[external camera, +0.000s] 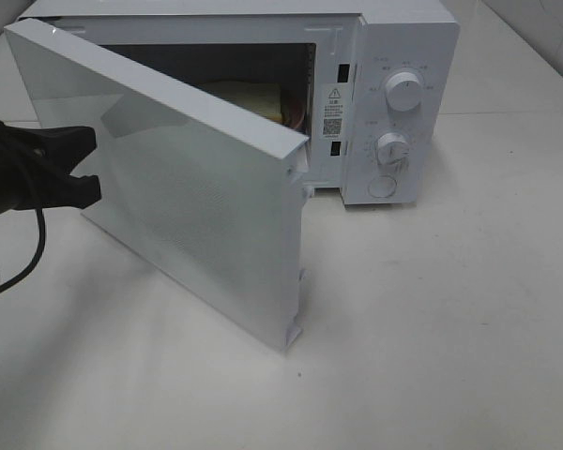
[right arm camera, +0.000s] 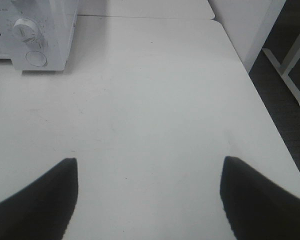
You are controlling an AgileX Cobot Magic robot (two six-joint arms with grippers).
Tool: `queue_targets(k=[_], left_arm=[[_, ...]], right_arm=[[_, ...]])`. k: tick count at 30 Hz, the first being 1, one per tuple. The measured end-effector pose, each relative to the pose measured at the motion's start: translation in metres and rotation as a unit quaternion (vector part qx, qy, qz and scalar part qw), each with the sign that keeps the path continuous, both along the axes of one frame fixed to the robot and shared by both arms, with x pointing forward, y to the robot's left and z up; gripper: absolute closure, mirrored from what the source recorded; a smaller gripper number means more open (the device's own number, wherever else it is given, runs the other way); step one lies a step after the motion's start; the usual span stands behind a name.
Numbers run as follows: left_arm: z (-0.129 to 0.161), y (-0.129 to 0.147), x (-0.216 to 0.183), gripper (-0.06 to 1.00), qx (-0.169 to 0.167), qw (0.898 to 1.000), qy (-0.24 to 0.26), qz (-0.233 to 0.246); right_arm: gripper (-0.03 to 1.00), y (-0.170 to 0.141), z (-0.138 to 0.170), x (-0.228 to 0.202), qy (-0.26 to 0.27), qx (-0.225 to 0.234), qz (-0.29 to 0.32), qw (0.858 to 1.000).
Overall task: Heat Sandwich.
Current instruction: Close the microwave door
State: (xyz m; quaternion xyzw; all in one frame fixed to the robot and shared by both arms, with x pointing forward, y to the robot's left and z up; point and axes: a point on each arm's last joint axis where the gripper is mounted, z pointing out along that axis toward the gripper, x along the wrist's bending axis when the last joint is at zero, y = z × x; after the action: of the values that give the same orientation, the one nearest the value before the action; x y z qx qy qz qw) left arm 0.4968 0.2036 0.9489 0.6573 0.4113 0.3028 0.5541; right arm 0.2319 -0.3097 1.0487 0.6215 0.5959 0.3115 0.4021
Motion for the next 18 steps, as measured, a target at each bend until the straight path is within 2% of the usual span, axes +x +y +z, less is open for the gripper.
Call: queue_targets(k=[4,10,18], left_arm=[[0.0,-0.014,0.008,0.94,-0.01,1.0,0.001,-0.006],[-0.001,-0.031,0.017,0.94,-0.012,1.0,0.009,-0.015],[0.002,-0.067,0.034,0.94,-0.011,0.999,0.015,-0.042]], right_arm=[[0.21,0.0,0.0,0.0,0.0,0.0,0.0,1.0],[0.21,0.0,0.0,0.0,0.0,0.0,0.0,1.0],[0.21,0.0,0.0,0.0,0.0,0.0,0.0,1.0]])
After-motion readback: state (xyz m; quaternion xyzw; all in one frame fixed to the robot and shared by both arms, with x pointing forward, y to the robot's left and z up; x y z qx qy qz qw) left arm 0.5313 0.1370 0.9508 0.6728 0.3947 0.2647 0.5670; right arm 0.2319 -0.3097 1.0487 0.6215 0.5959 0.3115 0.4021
